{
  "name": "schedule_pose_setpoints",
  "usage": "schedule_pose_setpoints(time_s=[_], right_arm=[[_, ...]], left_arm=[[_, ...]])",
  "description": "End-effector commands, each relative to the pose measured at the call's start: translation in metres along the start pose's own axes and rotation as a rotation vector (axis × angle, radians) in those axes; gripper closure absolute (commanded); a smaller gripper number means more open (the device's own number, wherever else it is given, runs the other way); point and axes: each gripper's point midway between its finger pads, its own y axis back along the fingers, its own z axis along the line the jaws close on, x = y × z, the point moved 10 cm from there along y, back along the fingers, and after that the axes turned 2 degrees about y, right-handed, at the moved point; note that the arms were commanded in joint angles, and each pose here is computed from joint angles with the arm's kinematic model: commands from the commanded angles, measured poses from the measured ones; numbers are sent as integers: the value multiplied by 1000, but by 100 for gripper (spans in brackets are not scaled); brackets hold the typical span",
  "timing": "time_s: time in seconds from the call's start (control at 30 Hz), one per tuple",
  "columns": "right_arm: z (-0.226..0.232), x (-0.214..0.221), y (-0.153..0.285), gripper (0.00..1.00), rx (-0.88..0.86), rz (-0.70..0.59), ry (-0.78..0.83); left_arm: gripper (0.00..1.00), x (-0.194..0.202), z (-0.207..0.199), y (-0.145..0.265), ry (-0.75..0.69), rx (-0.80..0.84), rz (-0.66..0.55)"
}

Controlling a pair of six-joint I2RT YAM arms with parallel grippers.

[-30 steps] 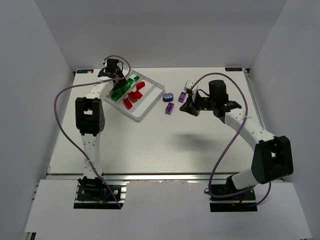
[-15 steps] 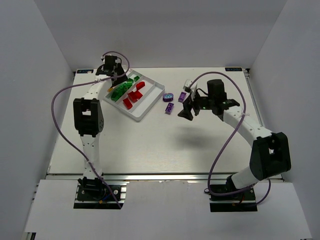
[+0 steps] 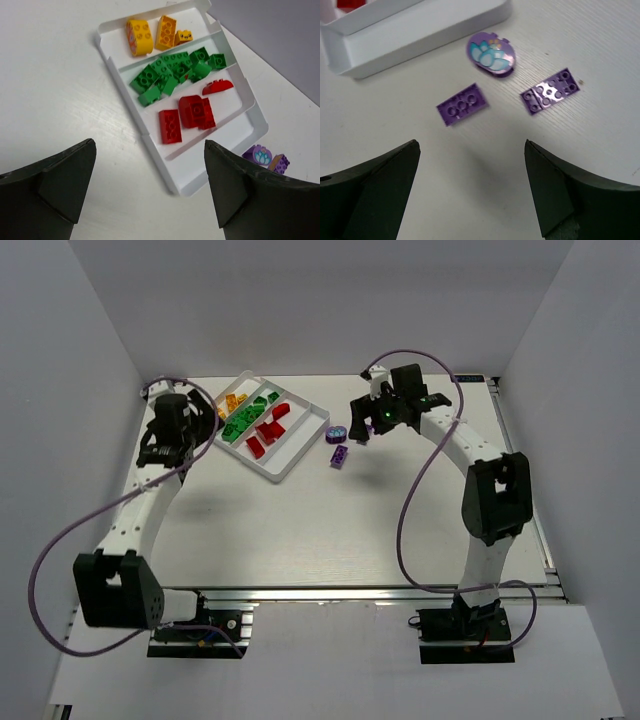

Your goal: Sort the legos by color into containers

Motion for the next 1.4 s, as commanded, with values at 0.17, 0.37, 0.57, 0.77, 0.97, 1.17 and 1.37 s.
schedule_pose_setpoints(time_s=[0.17,0.37,0.57,0.77,0.97,1.17,1.37], right_arm=[[-25,-17,-24,11,309,70,-222],[-39,-14,-48,17,408,68,-308],[-52,-7,-78,20,430,76,-358],[-61,-4,-98,22,463,60,-379],[-65,8,-112,22,479,86,-387],[-63,16,-120,25,489,104,-378],[-62,19,-120,42,490,112,-369]], left_arm=[[2,42,43,63,77,-32,24],[2,55,59,99,120,-16,8],[2,70,69,113,183,-2,20],[2,76,75,118,201,-29,30],[2,75,77,121,200,-45,18],[2,74,75,120,203,-39,18],[2,71,74,121,198,-45,11]])
